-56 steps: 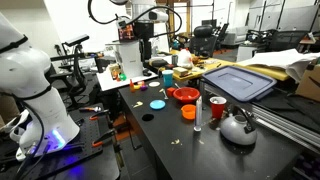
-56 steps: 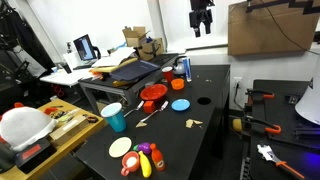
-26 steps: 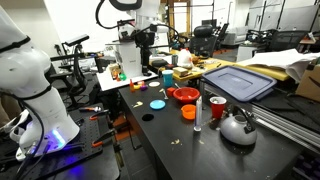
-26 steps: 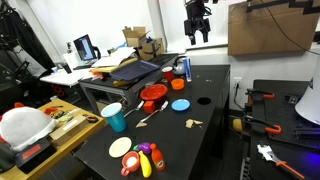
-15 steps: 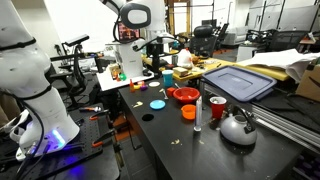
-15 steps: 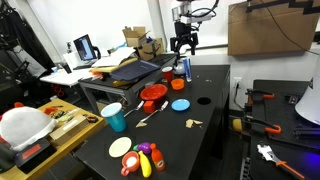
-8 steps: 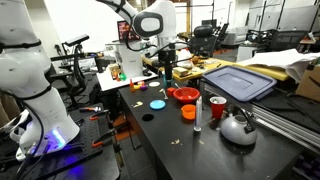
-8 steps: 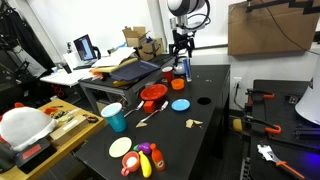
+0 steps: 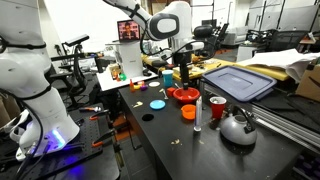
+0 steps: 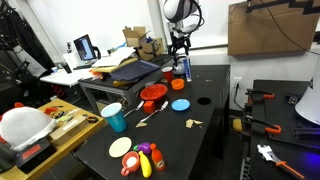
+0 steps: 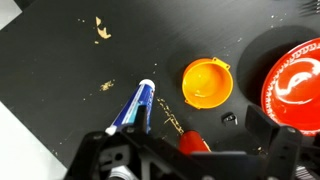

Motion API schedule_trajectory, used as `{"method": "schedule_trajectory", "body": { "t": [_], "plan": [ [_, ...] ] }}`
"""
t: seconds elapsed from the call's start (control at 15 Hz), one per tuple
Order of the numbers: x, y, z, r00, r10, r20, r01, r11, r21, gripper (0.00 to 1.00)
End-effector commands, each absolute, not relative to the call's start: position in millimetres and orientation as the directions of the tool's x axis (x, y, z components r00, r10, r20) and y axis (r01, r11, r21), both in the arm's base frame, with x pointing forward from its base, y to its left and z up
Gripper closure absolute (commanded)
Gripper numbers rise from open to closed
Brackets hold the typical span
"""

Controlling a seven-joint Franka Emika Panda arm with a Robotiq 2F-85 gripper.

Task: Move the tube of toothpaste to the left

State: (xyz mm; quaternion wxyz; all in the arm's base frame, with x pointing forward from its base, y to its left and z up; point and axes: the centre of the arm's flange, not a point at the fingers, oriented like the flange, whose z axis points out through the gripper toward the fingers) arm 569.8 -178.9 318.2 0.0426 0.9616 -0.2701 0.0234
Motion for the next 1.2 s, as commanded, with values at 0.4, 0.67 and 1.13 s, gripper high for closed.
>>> {"method": "schedule_trajectory", "body": {
  "t": [0.4, 0.67, 1.13],
  "plan": [
    [576, -203, 327, 0.886, -0.456, 0.082, -0.463, -0.868, 0.178, 0.0],
    [575, -206, 329, 0.914, -0.399, 0.075, -0.405, -0.889, 0.215, 0.0],
    [580, -222, 328, 0.962, -0.27, 0.047, -0.273, -0.928, 0.254, 0.0]
  ]
}}
